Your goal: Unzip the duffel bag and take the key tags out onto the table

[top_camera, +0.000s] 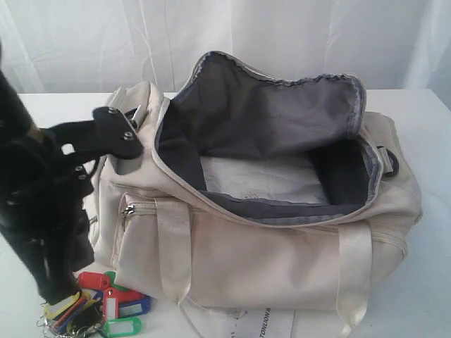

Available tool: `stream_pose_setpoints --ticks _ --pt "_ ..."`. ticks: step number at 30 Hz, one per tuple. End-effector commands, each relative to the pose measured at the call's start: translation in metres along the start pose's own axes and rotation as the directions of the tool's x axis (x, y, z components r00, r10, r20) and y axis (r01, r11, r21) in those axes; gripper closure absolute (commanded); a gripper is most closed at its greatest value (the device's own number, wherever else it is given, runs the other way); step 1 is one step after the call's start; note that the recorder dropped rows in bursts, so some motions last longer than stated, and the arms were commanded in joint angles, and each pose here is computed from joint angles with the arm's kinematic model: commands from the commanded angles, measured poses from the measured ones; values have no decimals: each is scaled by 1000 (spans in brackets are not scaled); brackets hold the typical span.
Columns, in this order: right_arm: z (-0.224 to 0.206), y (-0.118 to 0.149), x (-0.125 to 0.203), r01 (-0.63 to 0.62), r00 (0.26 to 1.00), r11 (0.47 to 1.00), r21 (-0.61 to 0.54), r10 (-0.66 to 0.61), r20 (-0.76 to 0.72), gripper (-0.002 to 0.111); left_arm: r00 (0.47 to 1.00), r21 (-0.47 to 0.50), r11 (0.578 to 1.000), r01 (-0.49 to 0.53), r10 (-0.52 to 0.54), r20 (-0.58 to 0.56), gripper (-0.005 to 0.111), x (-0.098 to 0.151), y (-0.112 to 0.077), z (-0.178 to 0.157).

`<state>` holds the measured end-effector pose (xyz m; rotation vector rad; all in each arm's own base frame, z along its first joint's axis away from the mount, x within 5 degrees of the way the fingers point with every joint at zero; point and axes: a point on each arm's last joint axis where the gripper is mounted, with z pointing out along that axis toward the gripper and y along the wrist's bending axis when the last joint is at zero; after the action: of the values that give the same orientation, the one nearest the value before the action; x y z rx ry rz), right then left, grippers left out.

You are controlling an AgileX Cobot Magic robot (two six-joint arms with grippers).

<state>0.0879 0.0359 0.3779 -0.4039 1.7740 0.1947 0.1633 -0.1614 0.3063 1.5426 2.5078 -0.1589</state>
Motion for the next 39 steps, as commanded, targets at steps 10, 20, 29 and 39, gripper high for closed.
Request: stream_pose_setpoints --ticks 10,20,29,39 --pt "0 1 -1 -3 1000 1000 -16 3 19 108 854 -61 973 224 -165 493 107 84 -37 -106" --pt "15 14 18 53 996 995 -88 -47 70 108 736 -276 923 268 -11 677 107 105 -28 -114" --pt "16 14 22 53 998 995 -82 -49 45 108 733 -268 926 264 -12 680 107 104 -29 -114" --pt "16 14 22 53 998 995 -82 -49 45 108 734 -270 926 262 -10 680 107 104 -29 -114"
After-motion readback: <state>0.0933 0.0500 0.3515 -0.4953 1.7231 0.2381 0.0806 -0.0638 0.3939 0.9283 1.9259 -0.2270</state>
